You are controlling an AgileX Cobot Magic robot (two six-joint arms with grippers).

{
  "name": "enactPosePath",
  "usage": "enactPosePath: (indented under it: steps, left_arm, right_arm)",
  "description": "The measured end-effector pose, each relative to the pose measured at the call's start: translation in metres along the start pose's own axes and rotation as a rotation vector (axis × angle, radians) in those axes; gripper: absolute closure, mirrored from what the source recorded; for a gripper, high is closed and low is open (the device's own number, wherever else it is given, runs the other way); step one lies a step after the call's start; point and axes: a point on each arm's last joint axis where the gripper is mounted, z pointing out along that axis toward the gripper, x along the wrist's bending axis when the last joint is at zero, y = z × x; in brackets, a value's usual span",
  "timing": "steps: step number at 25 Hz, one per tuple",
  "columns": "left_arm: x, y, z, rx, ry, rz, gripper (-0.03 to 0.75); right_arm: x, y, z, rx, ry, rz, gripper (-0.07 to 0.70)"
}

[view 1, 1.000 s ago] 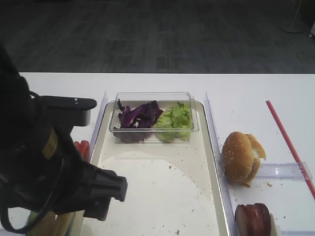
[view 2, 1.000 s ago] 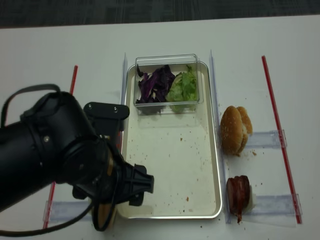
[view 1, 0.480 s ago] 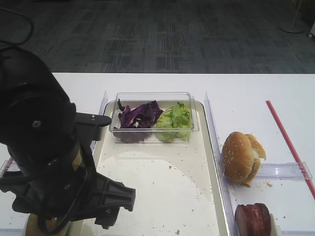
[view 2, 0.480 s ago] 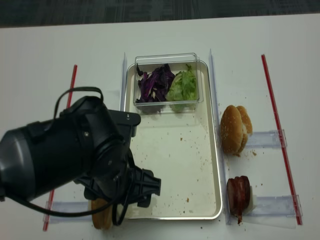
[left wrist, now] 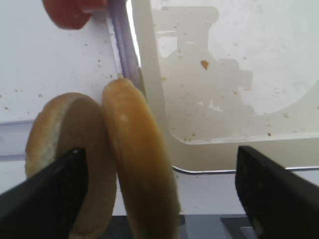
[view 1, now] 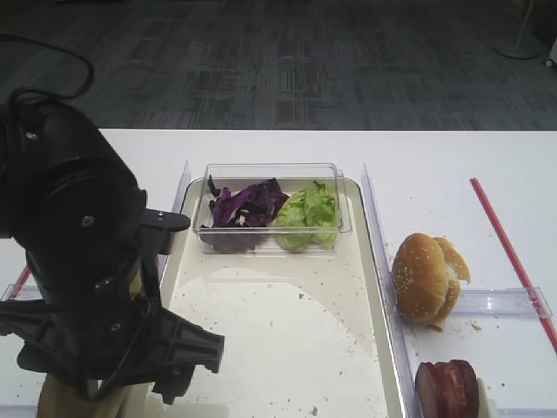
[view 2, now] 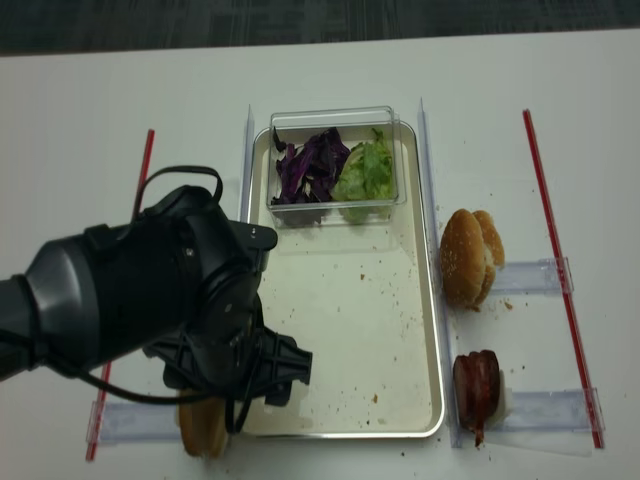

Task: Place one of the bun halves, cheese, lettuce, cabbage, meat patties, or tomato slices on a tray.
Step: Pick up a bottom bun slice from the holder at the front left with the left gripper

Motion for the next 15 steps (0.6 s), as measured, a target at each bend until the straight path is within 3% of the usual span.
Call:
enactPosePath:
  steps: [8, 15]
  left_arm:
    - [0.009, -0.006, 0.015, 0.024, 0.007, 0.015, 0.229]
    - [0.01, -0.007, 0.017, 0.027, 0.013, 0.02, 0.357]
  right_arm:
    - [0.0, 0.0, 0.0, 0.0, 0.0, 0.0, 0.267]
    - [0.0, 0.0, 0.0, 0.0, 0.0, 0.0, 0.267]
